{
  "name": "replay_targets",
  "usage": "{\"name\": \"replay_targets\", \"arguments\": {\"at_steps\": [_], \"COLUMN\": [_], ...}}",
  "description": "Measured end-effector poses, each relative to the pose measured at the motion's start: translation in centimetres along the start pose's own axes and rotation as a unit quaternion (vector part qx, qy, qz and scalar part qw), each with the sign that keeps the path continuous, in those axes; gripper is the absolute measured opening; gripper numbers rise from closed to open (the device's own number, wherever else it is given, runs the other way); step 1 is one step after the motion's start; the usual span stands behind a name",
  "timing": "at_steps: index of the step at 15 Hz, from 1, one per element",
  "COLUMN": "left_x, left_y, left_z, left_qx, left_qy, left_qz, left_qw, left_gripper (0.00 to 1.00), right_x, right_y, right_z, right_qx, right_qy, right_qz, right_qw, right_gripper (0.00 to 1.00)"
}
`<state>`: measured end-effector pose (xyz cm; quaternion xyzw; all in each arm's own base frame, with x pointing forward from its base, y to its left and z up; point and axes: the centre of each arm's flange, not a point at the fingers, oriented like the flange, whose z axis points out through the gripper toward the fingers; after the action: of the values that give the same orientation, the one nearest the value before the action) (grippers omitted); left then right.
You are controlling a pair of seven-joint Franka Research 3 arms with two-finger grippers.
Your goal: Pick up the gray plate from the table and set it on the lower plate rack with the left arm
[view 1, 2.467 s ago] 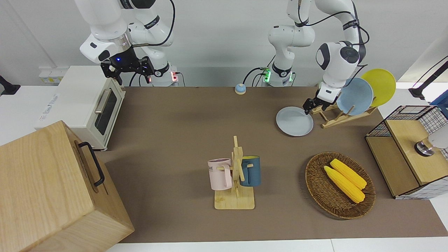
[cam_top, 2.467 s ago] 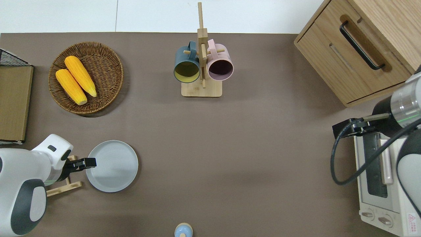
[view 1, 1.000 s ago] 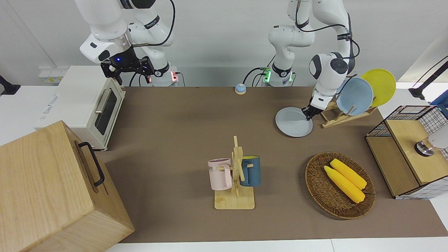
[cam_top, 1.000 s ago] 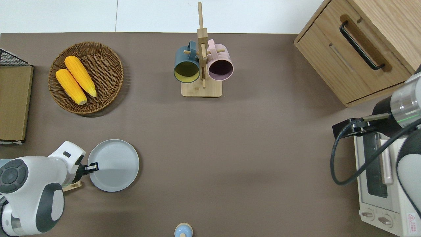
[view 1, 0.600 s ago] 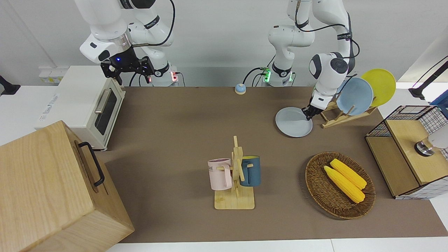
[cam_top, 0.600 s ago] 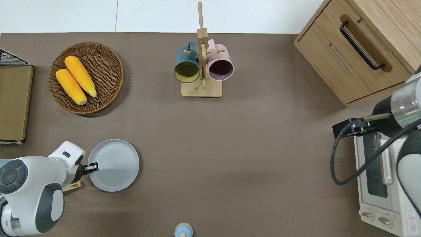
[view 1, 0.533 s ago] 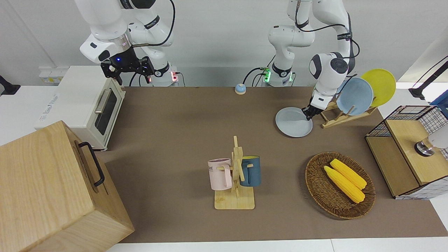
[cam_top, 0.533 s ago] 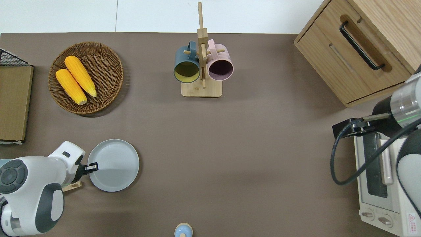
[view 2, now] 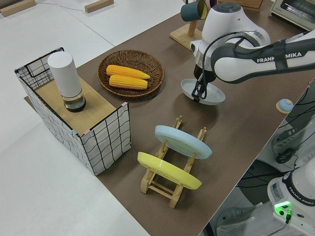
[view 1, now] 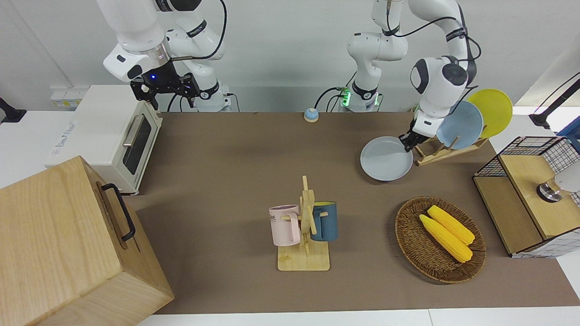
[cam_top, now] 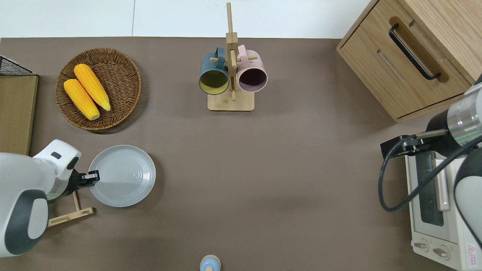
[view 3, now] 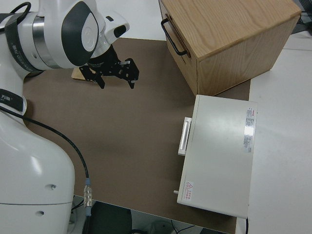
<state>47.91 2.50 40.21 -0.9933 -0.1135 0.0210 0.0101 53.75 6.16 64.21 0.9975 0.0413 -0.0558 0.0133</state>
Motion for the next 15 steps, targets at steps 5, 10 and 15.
{"name": "replay_targets", "arguments": {"at_steps": [5, 10, 15], "left_x": [1.2, 1.0, 0.5], "left_y": [0.3, 0.0, -0.5], "left_z": [-8.1, -14.6, -15.1], "left_qx": [0.002, 0.005, 0.085], "left_qy": [-0.015, -0.026, -0.032], "left_qz": [-0.006, -0.008, 0.009], "left_qw": [0.9999, 0.9996, 0.9958], "left_gripper": [0.04, 0.04, 0.04], "right_x": [0.0, 0.0, 0.0], "right_y": [0.0, 0.0, 0.0], "right_z": [0.0, 0.0, 0.0], "right_qx": [0.000, 0.000, 0.000], "right_qy": [0.000, 0.000, 0.000], "right_qz": [0.000, 0.000, 0.000], "right_qw": [1.0000, 1.0000, 1.0000], "right_gripper": [0.99, 0.99, 0.99]}}
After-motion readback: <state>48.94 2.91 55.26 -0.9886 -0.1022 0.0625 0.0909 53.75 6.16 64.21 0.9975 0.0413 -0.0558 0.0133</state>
